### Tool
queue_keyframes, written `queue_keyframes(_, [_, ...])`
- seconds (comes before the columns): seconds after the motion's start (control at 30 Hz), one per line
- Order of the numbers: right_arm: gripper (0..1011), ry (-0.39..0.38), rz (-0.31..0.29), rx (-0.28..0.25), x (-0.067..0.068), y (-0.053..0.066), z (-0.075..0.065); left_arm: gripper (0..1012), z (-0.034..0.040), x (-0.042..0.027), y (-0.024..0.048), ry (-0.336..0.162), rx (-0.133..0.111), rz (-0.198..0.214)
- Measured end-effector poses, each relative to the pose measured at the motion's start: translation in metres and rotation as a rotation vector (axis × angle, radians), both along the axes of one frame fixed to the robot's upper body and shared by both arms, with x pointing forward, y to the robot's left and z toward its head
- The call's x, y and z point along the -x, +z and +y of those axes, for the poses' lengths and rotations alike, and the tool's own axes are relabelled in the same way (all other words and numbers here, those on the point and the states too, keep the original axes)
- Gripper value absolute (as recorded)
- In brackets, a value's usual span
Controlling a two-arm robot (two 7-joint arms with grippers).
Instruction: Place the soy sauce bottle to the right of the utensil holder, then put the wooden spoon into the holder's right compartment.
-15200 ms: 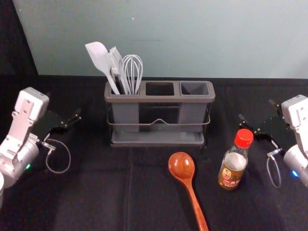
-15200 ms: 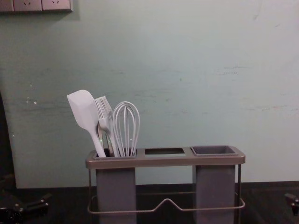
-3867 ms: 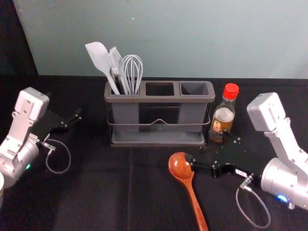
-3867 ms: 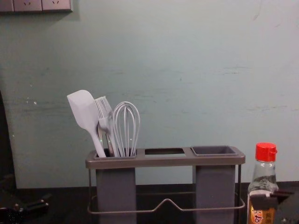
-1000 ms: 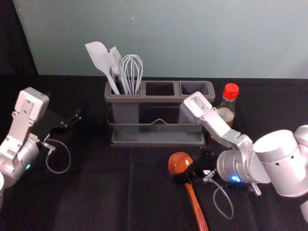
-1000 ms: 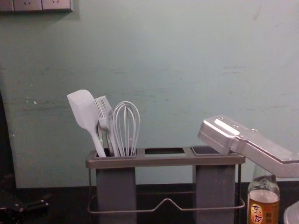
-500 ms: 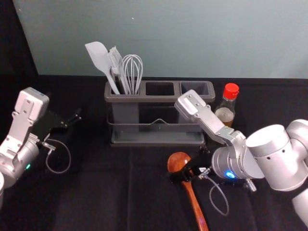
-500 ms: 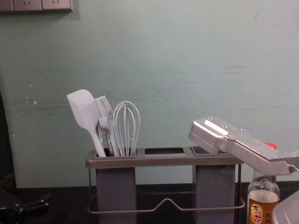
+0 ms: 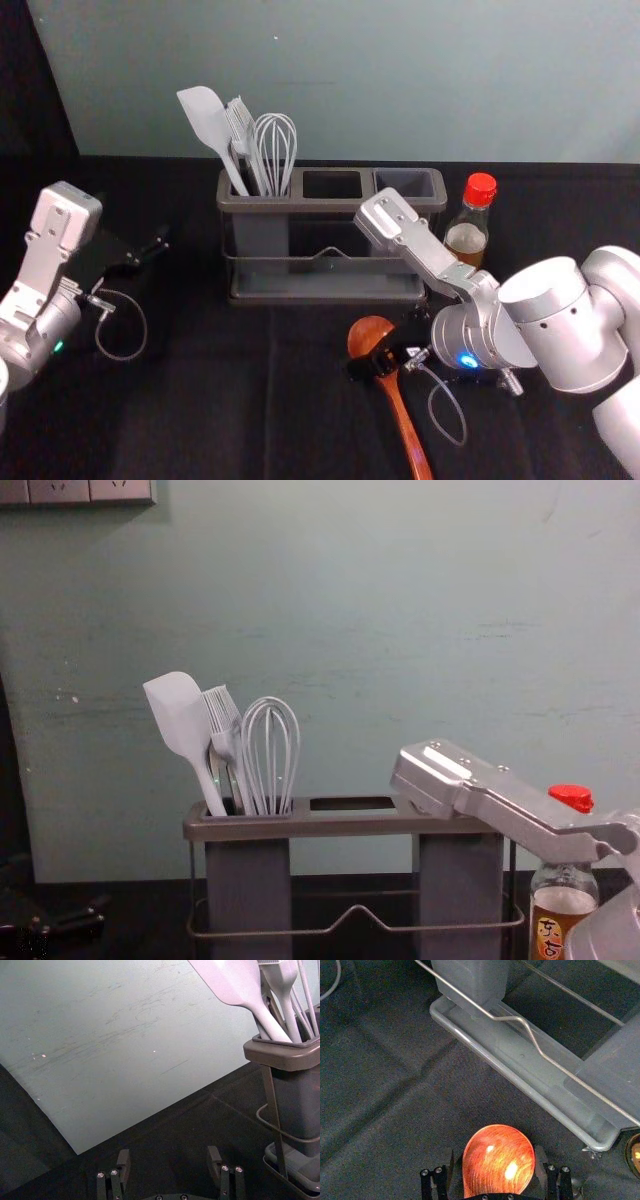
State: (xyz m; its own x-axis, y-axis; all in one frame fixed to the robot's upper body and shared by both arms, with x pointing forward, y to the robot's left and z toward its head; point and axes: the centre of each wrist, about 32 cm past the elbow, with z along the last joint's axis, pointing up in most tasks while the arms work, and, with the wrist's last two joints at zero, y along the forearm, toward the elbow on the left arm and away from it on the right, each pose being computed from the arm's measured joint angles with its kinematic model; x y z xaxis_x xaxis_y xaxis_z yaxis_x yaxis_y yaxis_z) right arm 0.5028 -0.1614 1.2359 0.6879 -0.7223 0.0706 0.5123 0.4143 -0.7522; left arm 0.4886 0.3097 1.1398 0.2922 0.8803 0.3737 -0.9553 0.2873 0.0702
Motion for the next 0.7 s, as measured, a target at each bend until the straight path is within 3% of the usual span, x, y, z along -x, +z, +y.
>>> queue_keyframes(0.7, [997,0.003,-0.007,0.005,-0.0016,-0.0061,0.0014,1005,0.0,0.0,0.0,0.0,0.0,0.0])
